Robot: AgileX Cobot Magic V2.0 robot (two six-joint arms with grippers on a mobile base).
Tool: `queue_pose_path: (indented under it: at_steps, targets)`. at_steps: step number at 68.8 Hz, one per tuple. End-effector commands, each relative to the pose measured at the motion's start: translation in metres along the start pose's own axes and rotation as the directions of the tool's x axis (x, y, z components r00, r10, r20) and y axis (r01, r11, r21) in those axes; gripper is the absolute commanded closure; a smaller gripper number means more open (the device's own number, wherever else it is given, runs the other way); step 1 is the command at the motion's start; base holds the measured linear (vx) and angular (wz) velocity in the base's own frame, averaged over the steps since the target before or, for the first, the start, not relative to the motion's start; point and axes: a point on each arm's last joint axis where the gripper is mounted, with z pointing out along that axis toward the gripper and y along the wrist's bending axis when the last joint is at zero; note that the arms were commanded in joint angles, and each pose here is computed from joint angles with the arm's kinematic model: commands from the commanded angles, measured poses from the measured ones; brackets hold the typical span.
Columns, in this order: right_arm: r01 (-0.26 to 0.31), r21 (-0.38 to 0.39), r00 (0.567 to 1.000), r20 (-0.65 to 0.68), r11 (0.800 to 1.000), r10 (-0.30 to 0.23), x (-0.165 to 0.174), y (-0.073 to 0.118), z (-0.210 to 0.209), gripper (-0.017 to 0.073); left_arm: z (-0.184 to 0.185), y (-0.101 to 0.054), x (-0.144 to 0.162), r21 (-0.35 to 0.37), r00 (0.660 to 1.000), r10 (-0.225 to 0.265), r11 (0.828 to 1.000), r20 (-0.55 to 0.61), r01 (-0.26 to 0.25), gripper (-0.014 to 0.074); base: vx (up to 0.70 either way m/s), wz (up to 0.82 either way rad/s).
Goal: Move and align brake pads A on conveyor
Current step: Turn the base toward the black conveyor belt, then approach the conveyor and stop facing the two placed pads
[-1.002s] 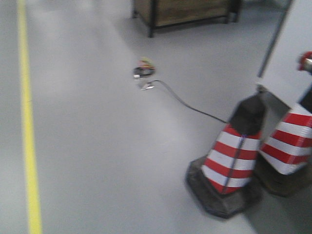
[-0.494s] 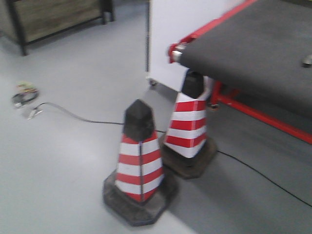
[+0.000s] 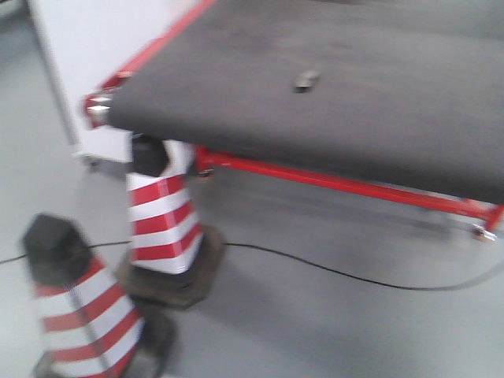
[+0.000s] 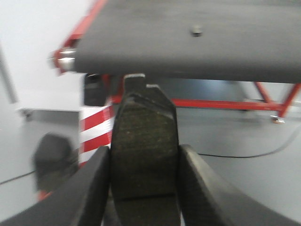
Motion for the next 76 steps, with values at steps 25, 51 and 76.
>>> queue_pose_path:
  at_steps: [25, 51, 76]
  targets:
    - [0.009, 0.008, 0.994, 0.112, 1.0, -0.01, -0.0166, -0.0003, -0.003, 0.0561, -0.003, -0.0026, -0.0146, 0.027, 0.994, 0.002, 1.0, 0.105, -0.005, 0.0599, 0.04, -0.66]
    - [0.009, 0.008, 0.994, 0.112, 1.0, -0.01, -0.0166, -0.0003, -0.003, 0.0561, -0.003, -0.0026, -0.0146, 0.027, 0.994, 0.002, 1.0, 0.105, -0.005, 0.0599, 0.09, -0.18]
    - [0.009, 0.008, 0.994, 0.112, 1.0, -0.01, -0.0166, -0.0003, -0.003, 0.0561, -0.003, -0.0026, -0.0146, 0.027, 0.994, 0.002, 1.0, 0.105, -0.005, 0.0599, 0.29, -0.18]
